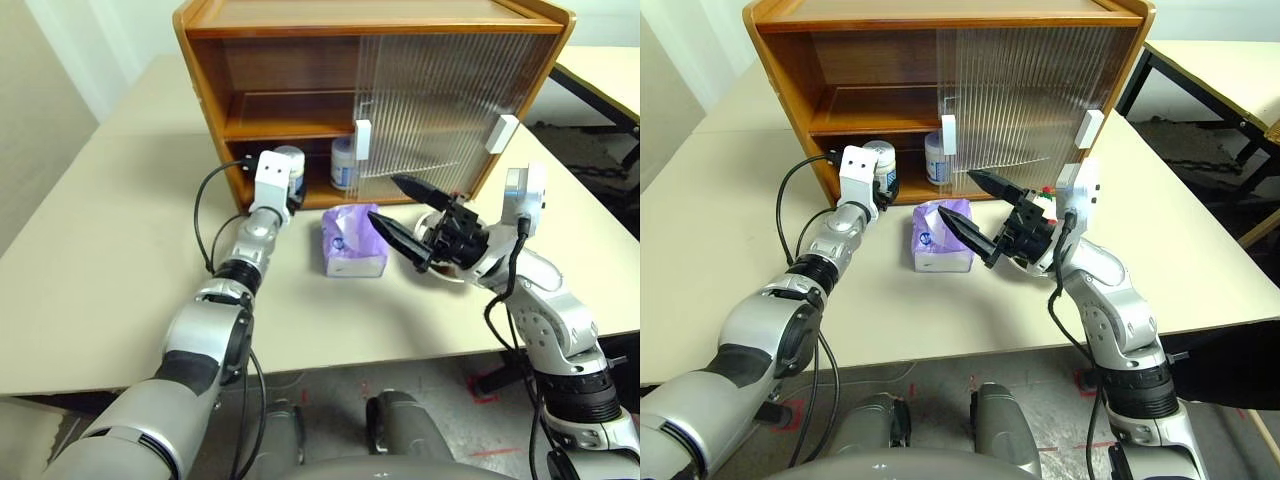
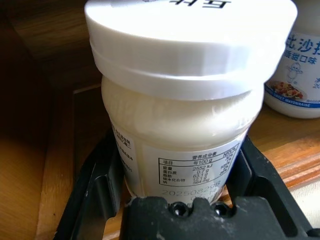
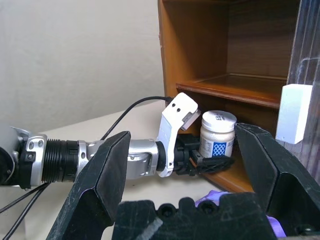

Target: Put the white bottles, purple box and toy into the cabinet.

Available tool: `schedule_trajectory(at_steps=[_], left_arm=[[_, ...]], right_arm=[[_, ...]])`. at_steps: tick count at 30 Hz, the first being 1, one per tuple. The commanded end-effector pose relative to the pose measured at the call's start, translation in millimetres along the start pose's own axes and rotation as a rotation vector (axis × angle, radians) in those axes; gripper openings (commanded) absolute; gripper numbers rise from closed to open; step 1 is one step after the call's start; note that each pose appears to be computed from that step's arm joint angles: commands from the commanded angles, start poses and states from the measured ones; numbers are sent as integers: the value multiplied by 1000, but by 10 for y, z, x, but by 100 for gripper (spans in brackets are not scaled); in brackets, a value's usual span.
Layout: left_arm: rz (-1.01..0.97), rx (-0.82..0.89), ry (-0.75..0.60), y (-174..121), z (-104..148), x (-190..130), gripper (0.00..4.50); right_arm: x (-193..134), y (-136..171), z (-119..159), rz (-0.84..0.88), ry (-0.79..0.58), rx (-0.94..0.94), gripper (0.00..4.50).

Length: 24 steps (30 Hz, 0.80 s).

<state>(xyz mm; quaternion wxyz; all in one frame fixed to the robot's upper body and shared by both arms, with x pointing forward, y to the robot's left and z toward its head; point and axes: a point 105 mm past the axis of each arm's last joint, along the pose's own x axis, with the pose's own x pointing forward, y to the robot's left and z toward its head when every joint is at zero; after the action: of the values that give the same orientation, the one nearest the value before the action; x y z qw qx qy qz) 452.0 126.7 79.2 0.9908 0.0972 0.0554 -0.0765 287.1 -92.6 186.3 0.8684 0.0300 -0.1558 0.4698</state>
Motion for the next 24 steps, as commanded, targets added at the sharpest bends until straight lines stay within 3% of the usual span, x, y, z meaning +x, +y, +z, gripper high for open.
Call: schedule_trajectory(at_steps=[1, 23, 24], left_arm=[[16, -21, -61, 18, 234, 56, 309], [3, -3, 4, -76, 198, 94, 309], [4, -6, 6, -74, 198, 96, 383]], right_arm=[[-33, -50, 28, -16, 12, -25, 450], [-71, -147, 84, -130, 60, -44, 450], [-71, -140, 81, -129, 60, -42, 450]])
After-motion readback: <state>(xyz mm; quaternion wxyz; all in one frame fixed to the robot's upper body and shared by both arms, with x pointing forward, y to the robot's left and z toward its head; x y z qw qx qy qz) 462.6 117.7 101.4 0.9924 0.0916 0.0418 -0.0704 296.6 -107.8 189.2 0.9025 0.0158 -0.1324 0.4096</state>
